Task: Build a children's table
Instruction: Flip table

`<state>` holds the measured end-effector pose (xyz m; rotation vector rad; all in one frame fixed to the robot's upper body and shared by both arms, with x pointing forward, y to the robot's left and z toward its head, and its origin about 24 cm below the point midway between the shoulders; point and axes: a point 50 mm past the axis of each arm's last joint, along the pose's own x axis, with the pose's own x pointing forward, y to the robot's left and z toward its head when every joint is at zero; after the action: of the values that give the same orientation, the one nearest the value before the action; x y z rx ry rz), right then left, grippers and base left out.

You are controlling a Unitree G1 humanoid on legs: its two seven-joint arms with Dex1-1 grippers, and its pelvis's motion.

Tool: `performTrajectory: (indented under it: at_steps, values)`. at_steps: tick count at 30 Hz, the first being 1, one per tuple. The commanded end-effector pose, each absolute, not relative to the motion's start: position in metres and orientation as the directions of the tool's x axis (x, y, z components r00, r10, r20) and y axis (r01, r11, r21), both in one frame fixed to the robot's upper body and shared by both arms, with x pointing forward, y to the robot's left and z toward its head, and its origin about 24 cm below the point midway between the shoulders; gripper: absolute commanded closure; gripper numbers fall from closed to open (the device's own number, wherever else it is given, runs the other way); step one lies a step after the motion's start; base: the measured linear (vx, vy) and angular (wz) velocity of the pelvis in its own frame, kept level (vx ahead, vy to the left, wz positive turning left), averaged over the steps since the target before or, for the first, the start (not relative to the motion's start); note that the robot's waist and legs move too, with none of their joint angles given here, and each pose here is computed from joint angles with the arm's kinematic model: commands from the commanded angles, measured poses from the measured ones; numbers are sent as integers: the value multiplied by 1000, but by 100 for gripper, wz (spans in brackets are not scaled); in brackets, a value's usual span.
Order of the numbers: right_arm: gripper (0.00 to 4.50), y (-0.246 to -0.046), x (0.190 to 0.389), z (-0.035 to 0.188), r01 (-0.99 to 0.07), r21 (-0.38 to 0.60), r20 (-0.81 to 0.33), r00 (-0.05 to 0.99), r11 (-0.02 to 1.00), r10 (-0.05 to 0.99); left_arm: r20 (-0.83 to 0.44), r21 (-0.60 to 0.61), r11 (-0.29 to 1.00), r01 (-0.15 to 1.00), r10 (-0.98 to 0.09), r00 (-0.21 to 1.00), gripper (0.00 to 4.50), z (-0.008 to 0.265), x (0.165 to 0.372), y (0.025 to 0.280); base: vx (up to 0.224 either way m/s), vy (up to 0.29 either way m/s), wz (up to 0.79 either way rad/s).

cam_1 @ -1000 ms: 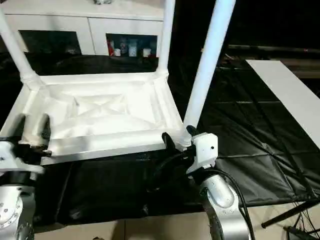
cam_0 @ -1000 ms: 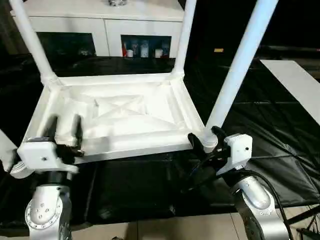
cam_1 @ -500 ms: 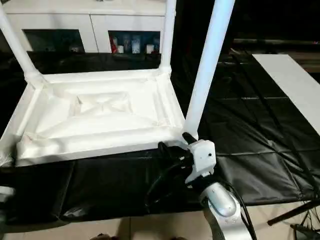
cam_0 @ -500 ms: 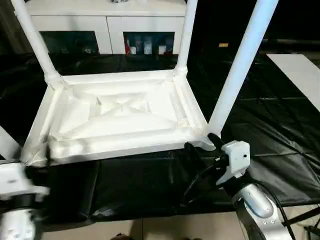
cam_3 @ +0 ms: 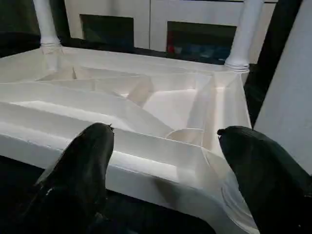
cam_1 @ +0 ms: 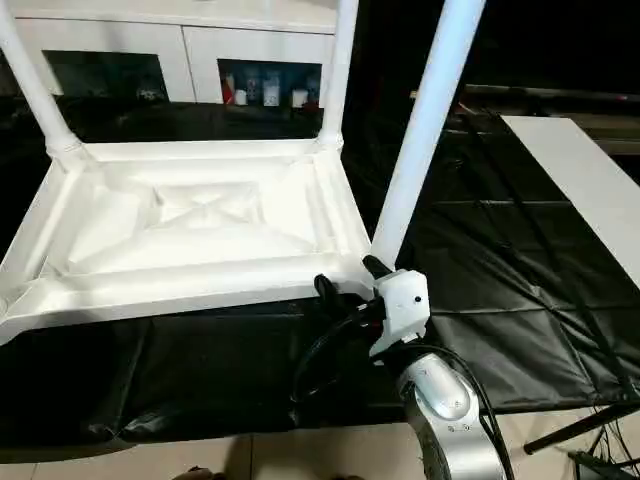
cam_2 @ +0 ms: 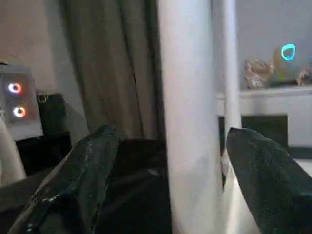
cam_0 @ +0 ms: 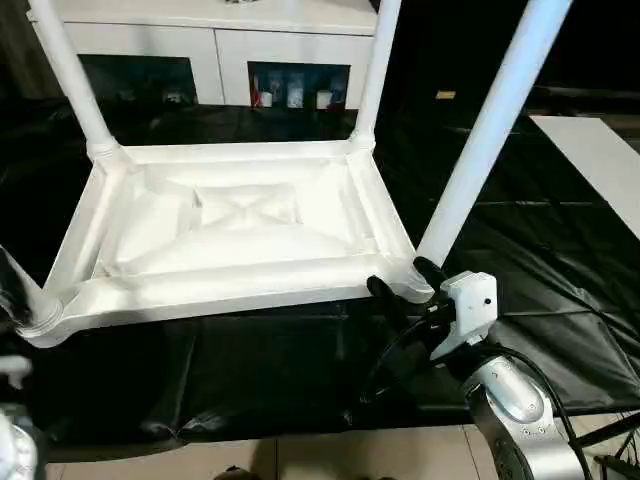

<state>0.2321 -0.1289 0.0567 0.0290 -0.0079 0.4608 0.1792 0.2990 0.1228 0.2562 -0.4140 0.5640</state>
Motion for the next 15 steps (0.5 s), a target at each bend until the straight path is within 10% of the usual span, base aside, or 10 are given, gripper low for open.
performTrajectory:
  at_steps: [1,15]
  values:
    - [59,-128,233,56,-448,32,8,894,893,448,427,121,865,-488,398,812,16,125,190,298,0,0,0]
    - [59,-127,233,52,-445,32,-9,895,895,446,312,206,863,-461,389,867,41,125,211,322,0,0,0]
